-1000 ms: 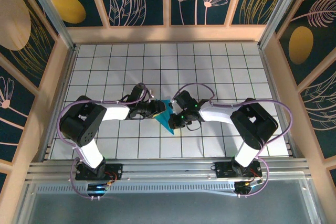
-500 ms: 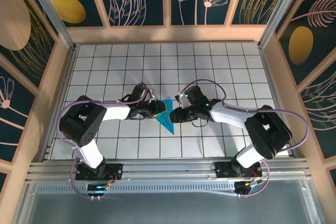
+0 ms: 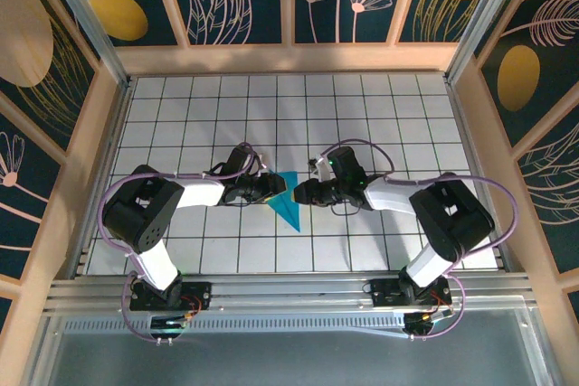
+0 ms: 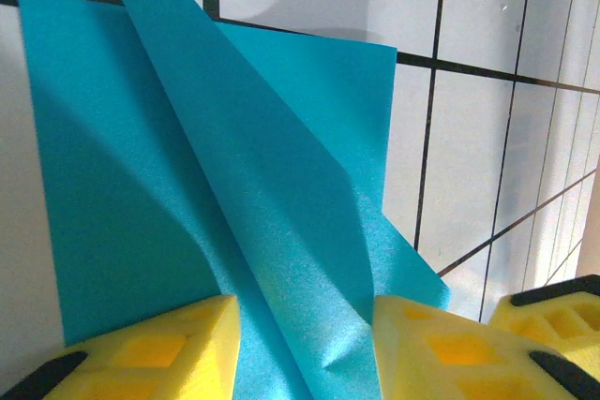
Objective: Fold a paper plane with a square sheet of paper (fold left side to right side)
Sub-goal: Fourth fold the wing at the center of the table.
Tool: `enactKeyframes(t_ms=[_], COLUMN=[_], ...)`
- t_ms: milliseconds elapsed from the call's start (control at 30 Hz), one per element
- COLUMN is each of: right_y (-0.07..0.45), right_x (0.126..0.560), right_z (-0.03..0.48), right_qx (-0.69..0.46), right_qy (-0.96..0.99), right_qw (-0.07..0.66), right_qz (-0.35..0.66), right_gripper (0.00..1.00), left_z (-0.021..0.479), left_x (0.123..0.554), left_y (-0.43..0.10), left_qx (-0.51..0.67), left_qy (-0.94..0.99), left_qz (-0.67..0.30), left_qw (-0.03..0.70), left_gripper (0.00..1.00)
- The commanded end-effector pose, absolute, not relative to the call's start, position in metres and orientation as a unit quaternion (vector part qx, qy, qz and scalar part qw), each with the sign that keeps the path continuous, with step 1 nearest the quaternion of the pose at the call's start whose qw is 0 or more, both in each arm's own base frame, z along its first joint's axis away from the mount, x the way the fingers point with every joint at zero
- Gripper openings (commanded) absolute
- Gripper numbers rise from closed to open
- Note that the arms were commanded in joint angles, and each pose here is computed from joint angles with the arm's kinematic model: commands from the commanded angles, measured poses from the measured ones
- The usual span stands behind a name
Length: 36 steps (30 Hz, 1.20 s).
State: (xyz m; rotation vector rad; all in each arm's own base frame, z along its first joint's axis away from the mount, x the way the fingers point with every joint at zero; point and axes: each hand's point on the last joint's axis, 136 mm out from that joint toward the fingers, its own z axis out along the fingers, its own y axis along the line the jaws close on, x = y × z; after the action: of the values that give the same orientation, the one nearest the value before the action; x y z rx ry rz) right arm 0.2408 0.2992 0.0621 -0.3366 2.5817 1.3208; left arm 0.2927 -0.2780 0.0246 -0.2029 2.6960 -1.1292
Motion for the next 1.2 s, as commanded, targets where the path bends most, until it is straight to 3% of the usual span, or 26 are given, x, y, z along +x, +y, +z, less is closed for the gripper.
enactKeyframes(t_ms=[0,367,667,1167], right_y=[0.308,0.315,0.311,0.299], right_x=[0.245,0.241,0.239,0.247], right_z=[0.066,0.055,0.046,0.030], right_qx=[-0.118,-0.122,-0.118,-0.100], right_qy=[0.869,0.869,0.876,0.902], right_qw=[0.112,0.092,0.084,0.094], right_qz=[0.467,0.471,0.459,0.410], right_gripper=[0.35,0.22,0.00,0.00], left_z=[-0.014,-0.016,-0.016,-0.016], left_x=[0.277,0.275,0.274,0.274], left_y=[-0.255,-0.254,-0.254,-0.253], left_qx=[-0.088,-0.089,-0.090,-0.090], left_qy=[0.943,0.942,0.942,0.942], left_qz=[-0.313,-0.315,-0.315,-0.314], left_qw=[0.074,0.071,0.071,0.073], left_gripper=[0.42,0.42,0.42,0.42])
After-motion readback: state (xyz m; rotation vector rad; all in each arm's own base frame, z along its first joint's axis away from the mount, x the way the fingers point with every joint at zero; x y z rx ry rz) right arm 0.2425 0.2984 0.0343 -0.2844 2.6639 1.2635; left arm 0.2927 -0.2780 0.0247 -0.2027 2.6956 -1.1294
